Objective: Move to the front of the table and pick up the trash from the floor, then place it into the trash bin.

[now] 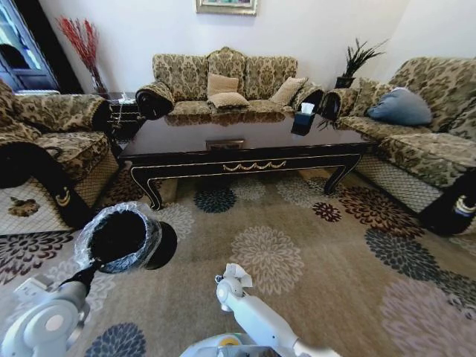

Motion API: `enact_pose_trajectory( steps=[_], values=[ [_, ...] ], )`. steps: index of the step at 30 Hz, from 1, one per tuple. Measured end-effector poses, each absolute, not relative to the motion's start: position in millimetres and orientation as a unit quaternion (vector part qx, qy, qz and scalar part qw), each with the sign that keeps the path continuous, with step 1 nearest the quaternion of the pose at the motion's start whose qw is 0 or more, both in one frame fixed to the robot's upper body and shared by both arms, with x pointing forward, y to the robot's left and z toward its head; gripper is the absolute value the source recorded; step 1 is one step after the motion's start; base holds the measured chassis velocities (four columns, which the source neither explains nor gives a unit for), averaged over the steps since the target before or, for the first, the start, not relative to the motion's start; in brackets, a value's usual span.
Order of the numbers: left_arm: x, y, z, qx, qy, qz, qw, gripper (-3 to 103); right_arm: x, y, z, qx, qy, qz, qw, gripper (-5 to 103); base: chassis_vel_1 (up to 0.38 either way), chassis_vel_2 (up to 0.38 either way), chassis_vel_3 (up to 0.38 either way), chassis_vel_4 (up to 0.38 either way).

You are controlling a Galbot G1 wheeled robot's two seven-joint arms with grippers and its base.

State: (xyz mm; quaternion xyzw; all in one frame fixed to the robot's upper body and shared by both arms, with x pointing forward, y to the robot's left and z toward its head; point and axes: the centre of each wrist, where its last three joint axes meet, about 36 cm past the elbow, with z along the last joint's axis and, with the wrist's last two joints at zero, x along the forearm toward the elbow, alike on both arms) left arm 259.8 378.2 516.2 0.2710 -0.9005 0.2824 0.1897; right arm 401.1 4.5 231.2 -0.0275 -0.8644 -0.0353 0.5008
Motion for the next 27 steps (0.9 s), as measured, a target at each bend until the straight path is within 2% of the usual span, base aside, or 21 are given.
enact_pose_trajectory(
  steps=[3, 6, 7, 9, 10, 13, 14, 16, 18, 22, 23, 25, 27],
  values=[
    [259, 378, 516, 0.273, -0.9, 0.282, 0.19, 2, 400, 3, 227, -0.029, -0.865, -0.033, 0.5, 88, 0.0, 0.0, 0.0, 0.0],
    [258, 377, 516, 0.273, -0.9, 0.281, 0.19, 2, 398, -1, 225, -0.029, -0.867, -0.028, 0.497, 72, 0.0, 0.0, 0.0, 0.0],
    [258, 377, 516, 0.273, -0.9, 0.281, 0.19, 2, 398, -1, 225, -0.029, -0.867, -0.028, 0.497, 72, 0.0, 0.0, 0.0, 0.0],
    [258, 376, 515, 0.274, -0.9, 0.28, 0.191, 2, 397, -4, 225, -0.028, -0.868, -0.026, 0.495, 62, 0.0, 0.0, 0.0, 0.0],
    [258, 376, 515, 0.274, -0.9, 0.279, 0.191, 2, 397, -6, 225, -0.028, -0.869, -0.025, 0.494, 62, 0.0, 0.0, 0.0, 0.0],
    [260, 375, 513, 0.275, -0.899, 0.28, 0.193, 2, 396, -12, 228, -0.028, -0.872, -0.023, 0.488, 45, 0.0, 0.0, 0.0, 0.0],
    [260, 375, 513, 0.275, -0.899, 0.28, 0.193, 2, 396, -12, 228, -0.028, -0.872, -0.023, 0.488, 45, 0.0, 0.0, 0.0, 0.0],
    [261, 375, 510, 0.276, -0.898, 0.28, 0.197, 2, 395, -18, 228, -0.031, -0.875, -0.017, 0.483, 35, 0.0, 0.0, 0.0, 0.0],
    [262, 375, 509, 0.276, -0.898, 0.28, 0.197, 2, 395, -19, 228, -0.032, -0.876, -0.015, 0.481, 35, 0.0, 0.0, 0.0, 0.0],
    [263, 376, 507, 0.276, -0.897, 0.281, 0.199, 2, 395, -23, 231, -0.033, -0.883, -0.015, 0.469, 13, 0.0, 0.0, 0.0, 0.0],
    [263, 376, 507, 0.276, -0.897, 0.281, 0.199, 2, 395, -23, 231, -0.033, -0.883, -0.015, 0.469, 13, 0.0, 0.0, 0.0, 0.0],
    [265, 376, 504, 0.276, -0.896, 0.282, 0.203, 2, 395, -25, 236, -0.032, -0.892, -0.017, 0.451, 3, 0.0, 0.0, 0.0, 0.0],
    [266, 375, 500, 0.276, -0.895, 0.284, 0.208, 2, 398, -29, 244, -0.015, -0.913, -0.022, 0.406, 1, 0.0, 0.0, 0.0, 0.0]
  ],
)
